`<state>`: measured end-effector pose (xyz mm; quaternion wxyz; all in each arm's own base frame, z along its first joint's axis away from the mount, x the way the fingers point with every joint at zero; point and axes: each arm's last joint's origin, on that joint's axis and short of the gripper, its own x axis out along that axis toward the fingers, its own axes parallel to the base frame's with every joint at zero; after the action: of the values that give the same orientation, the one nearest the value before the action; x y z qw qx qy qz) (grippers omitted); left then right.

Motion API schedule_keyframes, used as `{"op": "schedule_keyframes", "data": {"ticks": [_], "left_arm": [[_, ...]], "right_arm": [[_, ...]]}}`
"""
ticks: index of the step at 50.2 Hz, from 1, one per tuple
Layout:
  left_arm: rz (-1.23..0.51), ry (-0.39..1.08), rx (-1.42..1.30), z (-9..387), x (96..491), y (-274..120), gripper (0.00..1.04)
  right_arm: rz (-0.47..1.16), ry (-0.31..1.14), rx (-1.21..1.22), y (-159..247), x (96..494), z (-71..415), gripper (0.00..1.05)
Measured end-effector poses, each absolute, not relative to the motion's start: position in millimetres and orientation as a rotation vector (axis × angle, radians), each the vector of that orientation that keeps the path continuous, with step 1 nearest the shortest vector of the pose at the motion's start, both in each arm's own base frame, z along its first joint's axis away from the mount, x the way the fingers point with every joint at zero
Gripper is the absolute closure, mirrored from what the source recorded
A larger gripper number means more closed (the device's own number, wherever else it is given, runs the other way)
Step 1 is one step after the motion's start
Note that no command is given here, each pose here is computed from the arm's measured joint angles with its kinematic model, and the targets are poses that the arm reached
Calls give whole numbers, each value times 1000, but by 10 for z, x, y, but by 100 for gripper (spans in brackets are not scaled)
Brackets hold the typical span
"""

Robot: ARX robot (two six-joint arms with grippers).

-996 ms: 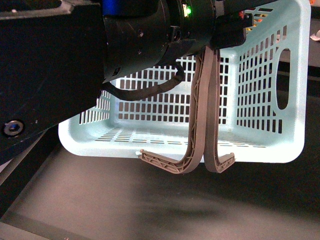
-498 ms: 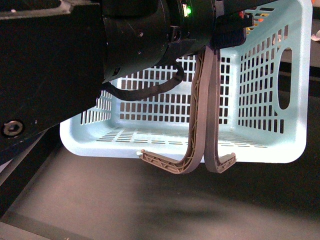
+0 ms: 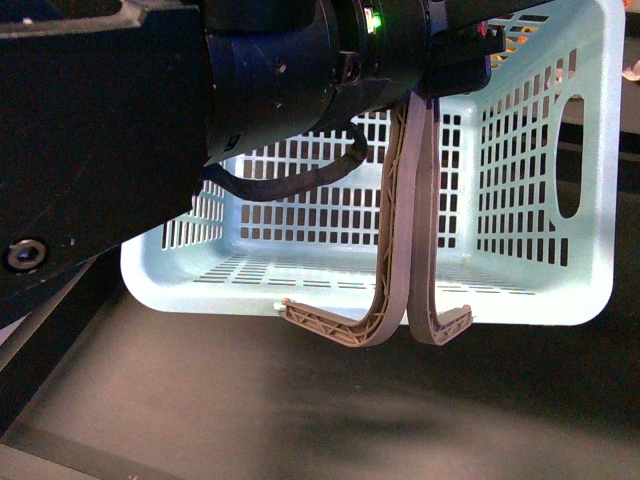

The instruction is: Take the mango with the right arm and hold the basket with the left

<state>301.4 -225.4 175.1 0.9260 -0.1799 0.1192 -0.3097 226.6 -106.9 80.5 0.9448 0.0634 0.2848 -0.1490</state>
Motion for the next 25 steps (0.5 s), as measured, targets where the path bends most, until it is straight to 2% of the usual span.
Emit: {"op": "schedule_keyframes", "data": {"ticks": [13, 25], "left_arm": [[-634, 244, -369, 1751, 3014, -2254, 98], [-633, 244, -369, 1751, 3014, -2253, 98]], "right_arm": [[-446, 674, 156, -1397, 2327, 166, 8], [-513, 771, 186, -1580, 2365, -335, 8]]}}
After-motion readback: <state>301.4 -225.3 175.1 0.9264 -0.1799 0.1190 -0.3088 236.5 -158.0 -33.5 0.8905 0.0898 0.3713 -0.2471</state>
